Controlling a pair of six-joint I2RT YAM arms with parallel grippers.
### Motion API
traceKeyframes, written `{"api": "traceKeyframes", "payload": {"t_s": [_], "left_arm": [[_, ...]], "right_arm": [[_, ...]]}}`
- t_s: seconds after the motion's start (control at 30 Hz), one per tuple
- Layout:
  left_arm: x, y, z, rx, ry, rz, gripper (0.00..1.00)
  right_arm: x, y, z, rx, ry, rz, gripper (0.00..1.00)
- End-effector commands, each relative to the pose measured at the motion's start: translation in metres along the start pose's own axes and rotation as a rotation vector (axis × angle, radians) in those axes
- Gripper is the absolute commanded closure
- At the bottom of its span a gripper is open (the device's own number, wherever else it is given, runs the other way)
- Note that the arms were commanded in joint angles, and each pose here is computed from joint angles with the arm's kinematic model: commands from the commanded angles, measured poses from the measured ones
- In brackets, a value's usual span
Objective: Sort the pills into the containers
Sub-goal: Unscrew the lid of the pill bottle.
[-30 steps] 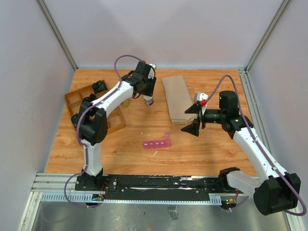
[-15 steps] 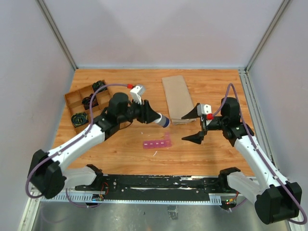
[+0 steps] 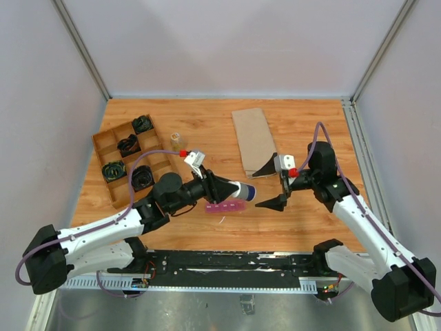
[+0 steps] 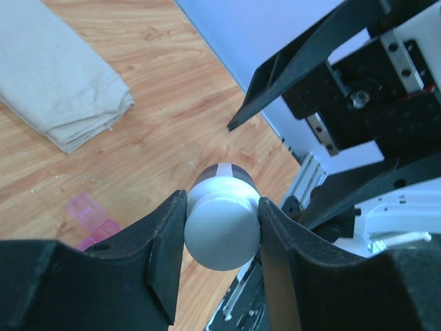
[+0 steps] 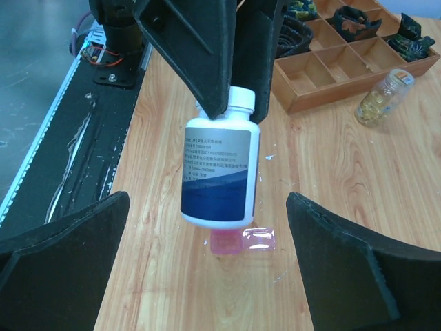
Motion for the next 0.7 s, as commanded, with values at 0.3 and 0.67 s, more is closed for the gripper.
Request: {"api": "traceKeyframes", "payload": {"t_s": [0.3,0.67], "left_arm": [[-0.017,-0.002,-0.026,0.108,-0.093,-0.161,1.0],[-0.016,-0.011,-0.024,0.156,-0.101,-0.151,1.0]], "right_arm": [[-0.024,-0.016,-0.002,0.089,-0.041,0.115,0.01],[-0.032,-0.009,0.0,0.1,-0.052,0.094,0.15]]}}
Point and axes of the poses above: each gripper's point midway between its finger pads, its own x axis back along the fingers, its own z axis along the line the jaws close on, y = z × x, the point moved 9 cm from there along x, back along the fingers, and after that the axes turned 15 degrees about x, right-handed, at the moved point
